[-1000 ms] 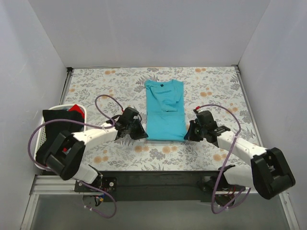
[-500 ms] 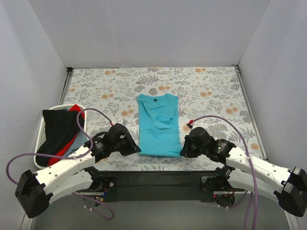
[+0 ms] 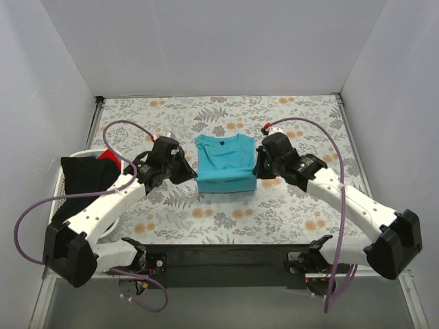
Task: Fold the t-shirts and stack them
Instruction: Fold the tshirt
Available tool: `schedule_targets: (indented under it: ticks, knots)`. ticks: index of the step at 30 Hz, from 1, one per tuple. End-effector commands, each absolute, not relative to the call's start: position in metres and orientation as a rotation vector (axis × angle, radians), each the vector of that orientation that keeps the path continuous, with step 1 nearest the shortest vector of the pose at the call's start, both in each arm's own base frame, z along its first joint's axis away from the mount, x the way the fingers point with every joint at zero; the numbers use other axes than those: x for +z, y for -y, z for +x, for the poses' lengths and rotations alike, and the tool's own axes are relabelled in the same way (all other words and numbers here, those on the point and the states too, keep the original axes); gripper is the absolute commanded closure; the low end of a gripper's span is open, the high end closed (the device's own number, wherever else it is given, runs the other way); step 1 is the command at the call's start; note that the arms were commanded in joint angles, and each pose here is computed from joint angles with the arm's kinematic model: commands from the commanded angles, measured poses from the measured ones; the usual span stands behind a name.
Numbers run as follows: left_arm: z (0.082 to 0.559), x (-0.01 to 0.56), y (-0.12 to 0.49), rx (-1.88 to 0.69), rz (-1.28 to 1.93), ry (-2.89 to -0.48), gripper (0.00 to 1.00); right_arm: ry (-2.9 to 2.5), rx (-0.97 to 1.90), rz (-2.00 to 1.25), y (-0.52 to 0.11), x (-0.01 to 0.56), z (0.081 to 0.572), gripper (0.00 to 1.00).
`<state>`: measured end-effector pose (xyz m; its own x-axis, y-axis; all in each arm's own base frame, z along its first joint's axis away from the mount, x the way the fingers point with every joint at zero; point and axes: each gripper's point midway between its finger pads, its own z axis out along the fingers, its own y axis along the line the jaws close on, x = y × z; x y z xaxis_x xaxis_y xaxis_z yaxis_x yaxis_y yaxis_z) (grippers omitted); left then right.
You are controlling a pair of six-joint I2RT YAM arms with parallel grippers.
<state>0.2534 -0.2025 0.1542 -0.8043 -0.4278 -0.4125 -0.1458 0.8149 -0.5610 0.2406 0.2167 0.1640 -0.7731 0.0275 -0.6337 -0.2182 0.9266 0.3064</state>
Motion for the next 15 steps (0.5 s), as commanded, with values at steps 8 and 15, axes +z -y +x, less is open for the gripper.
schedule_targets:
  ticks: [8, 15]
  knots:
    - [0.360, 0.200, 0.217, -0.783, -0.387, -2.341, 1.00, -2.382, 0.430, -0.182, -0.228, 0.186, 0.350, 0.99]
    - [0.420, 0.181, 0.215, -0.781, -0.444, -2.372, 1.00, -2.410, 0.450, -0.167, -0.230, 0.169, 0.403, 0.99]
